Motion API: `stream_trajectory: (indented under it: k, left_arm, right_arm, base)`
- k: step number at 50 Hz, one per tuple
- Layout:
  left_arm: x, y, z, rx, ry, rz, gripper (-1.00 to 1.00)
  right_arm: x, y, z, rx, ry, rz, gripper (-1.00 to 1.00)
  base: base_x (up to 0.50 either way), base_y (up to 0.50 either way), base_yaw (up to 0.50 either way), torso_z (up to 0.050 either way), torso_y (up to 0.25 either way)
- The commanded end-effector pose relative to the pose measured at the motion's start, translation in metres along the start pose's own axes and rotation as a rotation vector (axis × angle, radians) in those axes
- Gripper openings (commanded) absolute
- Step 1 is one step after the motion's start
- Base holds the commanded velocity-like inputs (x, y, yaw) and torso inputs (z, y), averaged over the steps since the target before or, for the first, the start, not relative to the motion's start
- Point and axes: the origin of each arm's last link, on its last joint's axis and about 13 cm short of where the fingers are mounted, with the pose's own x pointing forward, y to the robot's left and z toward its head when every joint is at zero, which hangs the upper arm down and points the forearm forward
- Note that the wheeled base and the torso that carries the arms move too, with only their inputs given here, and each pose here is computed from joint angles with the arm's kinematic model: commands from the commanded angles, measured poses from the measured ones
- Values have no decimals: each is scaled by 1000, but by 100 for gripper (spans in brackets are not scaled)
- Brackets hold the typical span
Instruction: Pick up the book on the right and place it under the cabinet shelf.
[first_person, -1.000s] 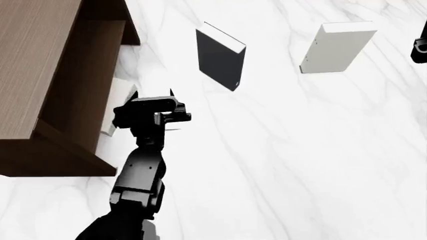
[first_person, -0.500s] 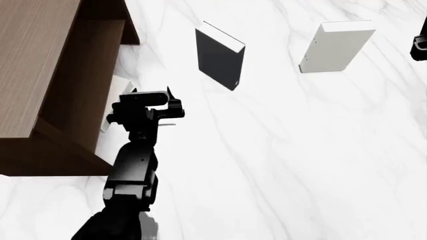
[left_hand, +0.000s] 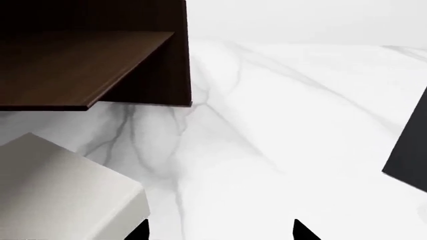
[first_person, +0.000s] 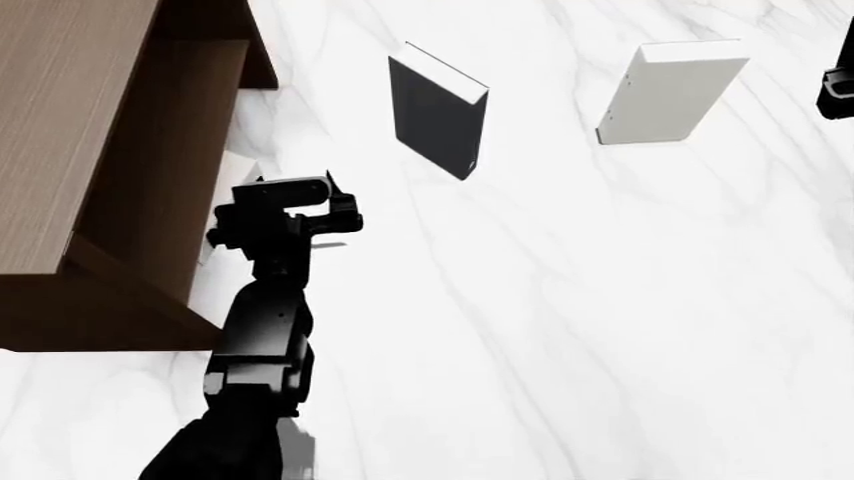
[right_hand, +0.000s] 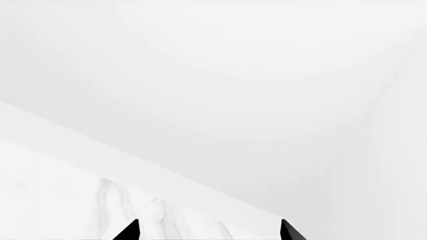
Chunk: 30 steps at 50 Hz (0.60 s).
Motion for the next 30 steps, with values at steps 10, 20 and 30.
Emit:
stream_trajectory:
  k: [10, 20, 30]
  left_arm:
    - [-27, 23, -46, -21, 294, 384, 100]
    - [-26, 6, -44, -72, 286, 14, 100]
    - [-27, -5, -44, -92, 282, -159, 100]
  right_arm:
    - [-3, -2, 1, 1, -2, -4, 100]
    - [-3, 0, -1, 5, -1, -2, 100]
    - [-4, 0, -4, 10, 1, -2, 100]
  base:
    - [0, 0, 0, -3, -9]
    - [0, 0, 0, -2, -9]
    - [5, 0, -2, -3, -9]
